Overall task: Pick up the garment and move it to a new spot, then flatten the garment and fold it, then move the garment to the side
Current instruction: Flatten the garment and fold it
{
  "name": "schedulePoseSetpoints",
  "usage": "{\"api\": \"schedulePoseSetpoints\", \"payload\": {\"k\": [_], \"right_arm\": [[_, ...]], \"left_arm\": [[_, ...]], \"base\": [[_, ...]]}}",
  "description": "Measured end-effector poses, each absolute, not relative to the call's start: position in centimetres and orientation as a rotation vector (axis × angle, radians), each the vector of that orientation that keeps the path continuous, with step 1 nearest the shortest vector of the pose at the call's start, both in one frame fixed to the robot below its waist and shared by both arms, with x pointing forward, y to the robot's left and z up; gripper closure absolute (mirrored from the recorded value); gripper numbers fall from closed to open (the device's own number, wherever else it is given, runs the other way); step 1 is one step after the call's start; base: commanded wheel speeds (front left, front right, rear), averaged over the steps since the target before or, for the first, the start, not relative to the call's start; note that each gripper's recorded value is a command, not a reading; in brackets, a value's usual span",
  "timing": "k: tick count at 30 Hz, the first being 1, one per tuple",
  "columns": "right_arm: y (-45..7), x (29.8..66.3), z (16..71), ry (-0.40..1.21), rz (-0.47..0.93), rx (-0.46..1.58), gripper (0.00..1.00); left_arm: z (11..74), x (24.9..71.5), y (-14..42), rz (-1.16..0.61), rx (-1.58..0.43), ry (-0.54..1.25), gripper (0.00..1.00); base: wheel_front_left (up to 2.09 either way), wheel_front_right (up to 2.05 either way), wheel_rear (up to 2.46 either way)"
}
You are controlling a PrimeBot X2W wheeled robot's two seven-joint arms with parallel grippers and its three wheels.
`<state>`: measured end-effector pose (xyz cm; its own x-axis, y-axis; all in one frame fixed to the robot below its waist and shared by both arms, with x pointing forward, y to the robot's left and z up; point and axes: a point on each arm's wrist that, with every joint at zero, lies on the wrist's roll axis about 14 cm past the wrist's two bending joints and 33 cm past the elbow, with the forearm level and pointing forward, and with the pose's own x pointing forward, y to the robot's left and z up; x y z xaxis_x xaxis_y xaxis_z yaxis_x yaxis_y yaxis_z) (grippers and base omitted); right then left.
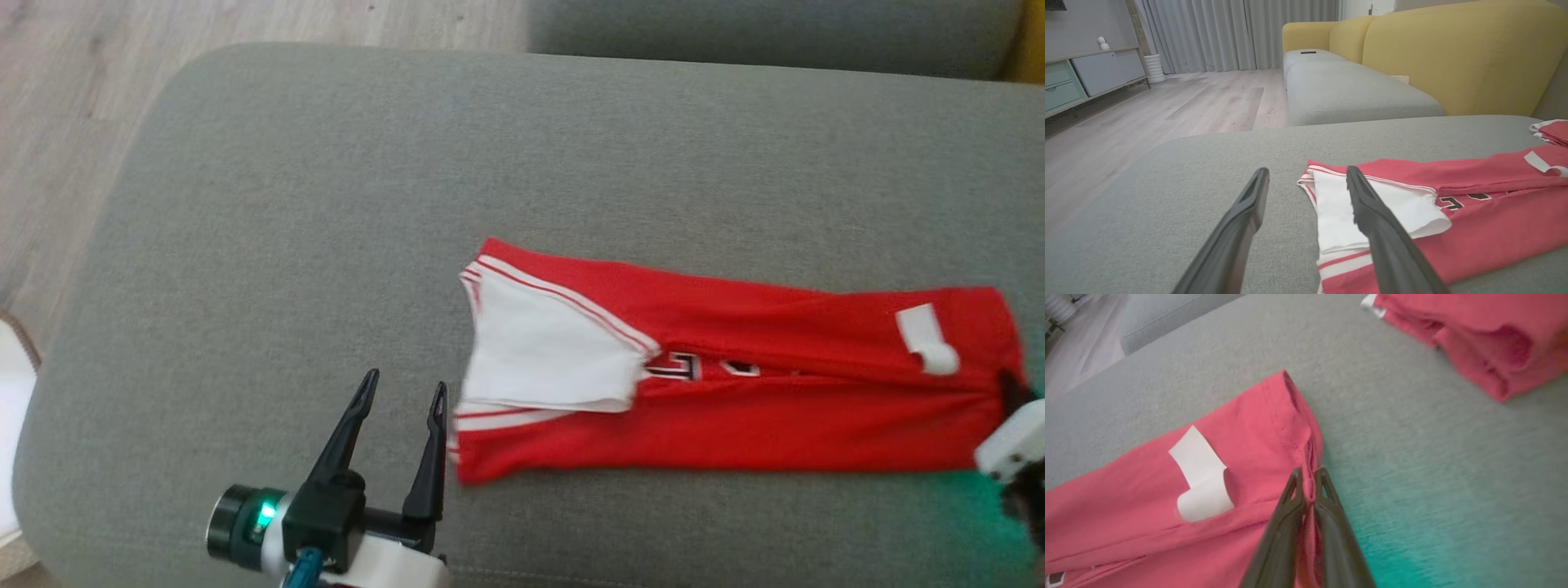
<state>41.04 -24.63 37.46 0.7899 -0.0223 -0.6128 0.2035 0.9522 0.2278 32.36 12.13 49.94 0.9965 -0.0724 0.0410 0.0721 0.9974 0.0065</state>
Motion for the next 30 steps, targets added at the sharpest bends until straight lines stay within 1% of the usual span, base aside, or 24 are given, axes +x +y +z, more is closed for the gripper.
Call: {"api": "schedulePoseSetpoints", "payload": {"k": [6, 8, 10, 14, 17, 18, 19, 20, 21, 25, 30], "right_arm": [[-31.7, 42.0, 42.3, 0.543, -0.235, 0.2, 1.0], [-32.7, 42.8, 44.6, 0.494, -0.243, 0.185, 1.0], [-32.2, 43.7, 46.7, 0.447, -0.222, 0.182, 1.0], [-29.4, 44.4, 49.1, 0.39, -0.142, 0.232, 1.0], [-26.2, 44.6, 50.9, 0.341, -0.056, 0.259, 1.0], [-26.2, 44.6, 50.9, 0.341, -0.056, 0.259, 1.0], [-24.1, 44.6, 52.0, 0.308, 0.003, 0.267, 1.0], [-24.1, 44.6, 52.0, 0.308, 0.003, 0.267, 1.0], [-22.9, 44.4, 52.4, 0.296, 0.03, 0.271, 1.0], [-17.3, 43.6, 53.0, 0.286, 0.158, 0.316, 1.0], [-10.9, 42.8, 52.8, 0.317, 0.32, 0.347, 1.0]], "left_arm": [[50.3, 32.7, 11.0, -0.117, 0.005, -0.056, 0.0], [50.5, 32.9, 10.7, -0.127, 0.004, -0.063, 0.0], [50.8, 33.0, 10.6, -0.133, 0.004, -0.075, 0.0], [51.2, 32.8, 10.3, -0.147, 0.004, -0.087, 0.0], [51.6, 32.6, 10.4, -0.142, 0.001, -0.102, 0.0], [51.6, 32.6, 10.4, -0.142, 0.001, -0.102, 0.0], [51.9, 32.4, 10.6, -0.132, 0.0, -0.111, 0.0], [51.9, 32.4, 10.6, -0.132, 0.0, -0.111, 0.0], [52.0, 32.2, 10.7, -0.127, 0.0, -0.115, 0.0], [52.3, 31.6, 11.4, -0.101, 0.001, -0.125, 0.0], [52.0, 30.7, 12.5, -0.065, 0.0, -0.116, 0.0]], "base": [[0.0, 0.0, 0.0], [0.0, 0.0, 0.0], [0.0, 0.0, 0.0], [0.0, 0.0, 0.0], [0.0, 0.0, 0.0], [0.0, 0.0, 0.0], [0.0, 0.0, 0.0], [0.0, 0.0, 0.0], [0.0, 0.0, 0.0], [0.0, 0.0, 0.0], [0.0, 0.0, 0.0]]}}
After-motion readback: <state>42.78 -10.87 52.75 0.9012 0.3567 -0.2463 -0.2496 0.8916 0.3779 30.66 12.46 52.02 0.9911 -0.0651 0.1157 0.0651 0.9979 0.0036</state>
